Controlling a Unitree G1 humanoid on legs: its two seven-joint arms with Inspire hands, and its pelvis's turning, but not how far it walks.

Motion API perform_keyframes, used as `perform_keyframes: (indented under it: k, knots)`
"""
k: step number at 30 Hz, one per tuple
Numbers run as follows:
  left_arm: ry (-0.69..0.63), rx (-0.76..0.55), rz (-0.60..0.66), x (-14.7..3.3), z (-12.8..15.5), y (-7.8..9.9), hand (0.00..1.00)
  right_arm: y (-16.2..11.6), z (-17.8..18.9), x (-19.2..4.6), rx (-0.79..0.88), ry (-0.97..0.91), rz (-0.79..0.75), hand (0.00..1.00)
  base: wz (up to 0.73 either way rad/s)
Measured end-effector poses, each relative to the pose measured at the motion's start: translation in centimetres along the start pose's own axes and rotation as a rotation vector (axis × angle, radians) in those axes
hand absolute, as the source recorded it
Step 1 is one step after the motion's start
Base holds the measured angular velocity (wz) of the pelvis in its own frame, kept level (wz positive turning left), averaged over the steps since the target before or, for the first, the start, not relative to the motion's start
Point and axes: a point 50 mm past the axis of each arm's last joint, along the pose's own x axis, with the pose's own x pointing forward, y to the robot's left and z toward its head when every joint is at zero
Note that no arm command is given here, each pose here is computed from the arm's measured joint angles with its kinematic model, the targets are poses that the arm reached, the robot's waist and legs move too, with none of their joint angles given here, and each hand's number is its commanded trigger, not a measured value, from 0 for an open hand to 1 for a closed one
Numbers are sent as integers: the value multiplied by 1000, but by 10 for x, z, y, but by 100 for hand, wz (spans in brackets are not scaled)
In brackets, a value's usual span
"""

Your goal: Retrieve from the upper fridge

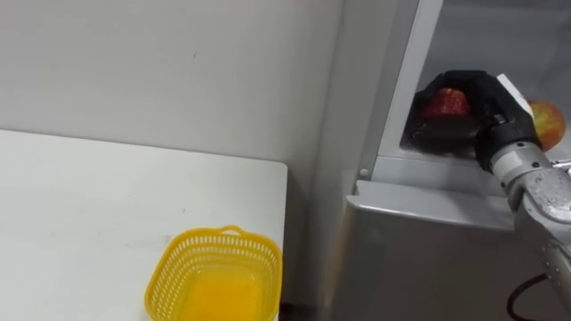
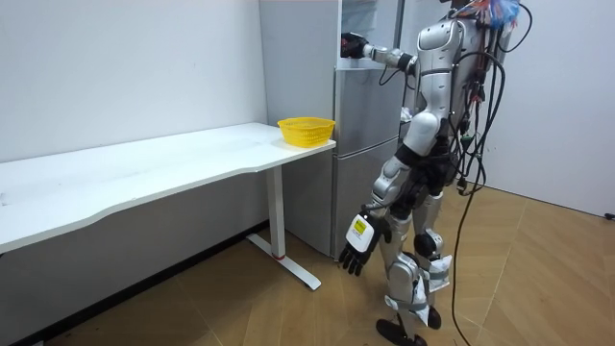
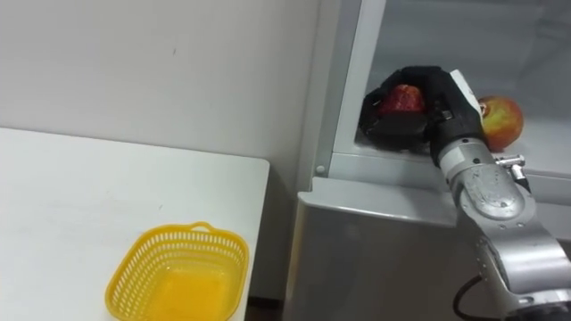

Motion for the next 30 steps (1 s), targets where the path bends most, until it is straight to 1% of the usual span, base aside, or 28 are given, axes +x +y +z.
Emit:
perform_keyframes:
  k: [8, 13, 17, 21, 24, 30]
  knots:
    - [-1, -3, 0, 0, 0, -1, 0, 6, 12, -2, -51, -37, -28, 100, 0]
    - [-4, -52, 2, 0, -2, -3, 0, 13, 14, -21, -58, -97, -87, 100, 0]
    - [-11, -101, 3, 0, -4, -5, 0, 19, 17, -29, -65, -131, -123, 100, 0]
    - [-24, -112, 9, -1, -6, -7, 0, 23, 31, -37, -137, -217, -176, 100, 0]
    - [-15, -81, 5, -1, -9, -12, 0, 24, 46, -42, -146, -298, -211, 100, 0]
    - [-60, -59, -9, -1, -5, -16, 0, 33, 65, -59, -168, -445, -250, 100, 0]
